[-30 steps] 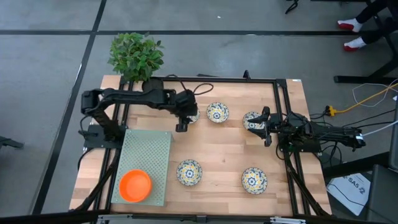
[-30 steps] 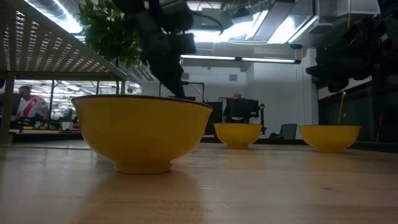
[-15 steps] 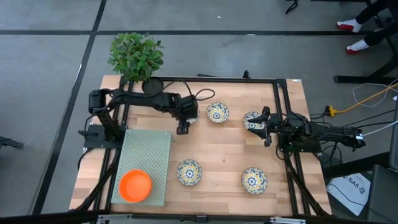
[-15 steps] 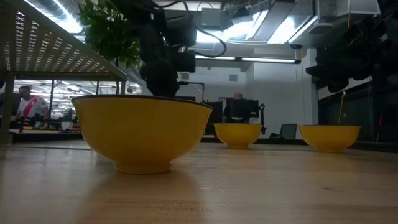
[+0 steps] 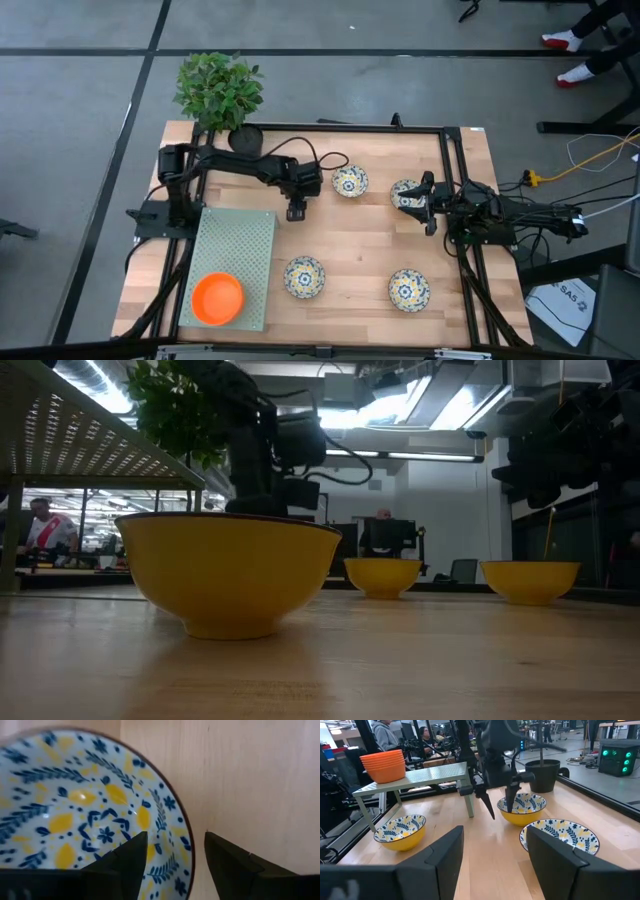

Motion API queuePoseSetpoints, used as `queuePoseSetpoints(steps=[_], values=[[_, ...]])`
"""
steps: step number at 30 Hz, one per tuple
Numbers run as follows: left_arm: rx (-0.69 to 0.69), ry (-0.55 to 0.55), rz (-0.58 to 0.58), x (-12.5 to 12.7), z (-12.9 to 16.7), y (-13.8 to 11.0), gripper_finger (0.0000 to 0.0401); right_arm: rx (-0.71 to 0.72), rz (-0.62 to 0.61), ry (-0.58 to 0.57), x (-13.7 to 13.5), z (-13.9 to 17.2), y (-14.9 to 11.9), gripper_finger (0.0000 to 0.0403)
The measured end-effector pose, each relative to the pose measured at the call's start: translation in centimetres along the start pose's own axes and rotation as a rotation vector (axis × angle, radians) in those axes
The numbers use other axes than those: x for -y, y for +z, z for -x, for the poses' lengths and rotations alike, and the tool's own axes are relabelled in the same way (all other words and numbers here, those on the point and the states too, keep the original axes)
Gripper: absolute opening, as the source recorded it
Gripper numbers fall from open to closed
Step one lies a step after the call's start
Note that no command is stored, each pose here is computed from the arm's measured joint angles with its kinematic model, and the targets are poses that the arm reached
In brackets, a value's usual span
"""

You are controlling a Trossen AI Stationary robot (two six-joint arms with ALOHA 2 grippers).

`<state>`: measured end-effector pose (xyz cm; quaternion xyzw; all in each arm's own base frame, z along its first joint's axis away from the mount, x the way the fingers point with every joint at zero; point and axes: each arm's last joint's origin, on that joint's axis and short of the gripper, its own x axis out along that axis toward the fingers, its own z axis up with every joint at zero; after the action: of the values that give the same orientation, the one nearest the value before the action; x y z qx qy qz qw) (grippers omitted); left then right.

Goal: Pick & Place Mini bowls
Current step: Put the patterned bowl on the shelf

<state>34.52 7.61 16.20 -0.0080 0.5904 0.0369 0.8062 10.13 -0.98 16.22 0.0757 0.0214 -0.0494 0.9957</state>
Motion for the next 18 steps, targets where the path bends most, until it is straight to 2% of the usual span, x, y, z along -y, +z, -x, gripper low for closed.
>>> queuePoseSetpoints(steps=[4, 8, 18], values=[[-0.008, 0.017, -0.001, -0.03, -0.27, -0.01, 0.0178, 0.000, 0.000, 0.000, 0.00, 0.00, 0.00, 0.0215], [-0.015, 0.059, -0.001, -0.14, -0.06, -0.07, 0.0147, 0.000, 0.000, 0.000, 0.00, 0.00, 0.00, 0.0215], [0.005, 0.082, 0.005, -0.46, 0.54, 0.11, 0.0017, 0.000, 0.000, -0.001, 0.00, 0.00, 0.00, 0.0215]])
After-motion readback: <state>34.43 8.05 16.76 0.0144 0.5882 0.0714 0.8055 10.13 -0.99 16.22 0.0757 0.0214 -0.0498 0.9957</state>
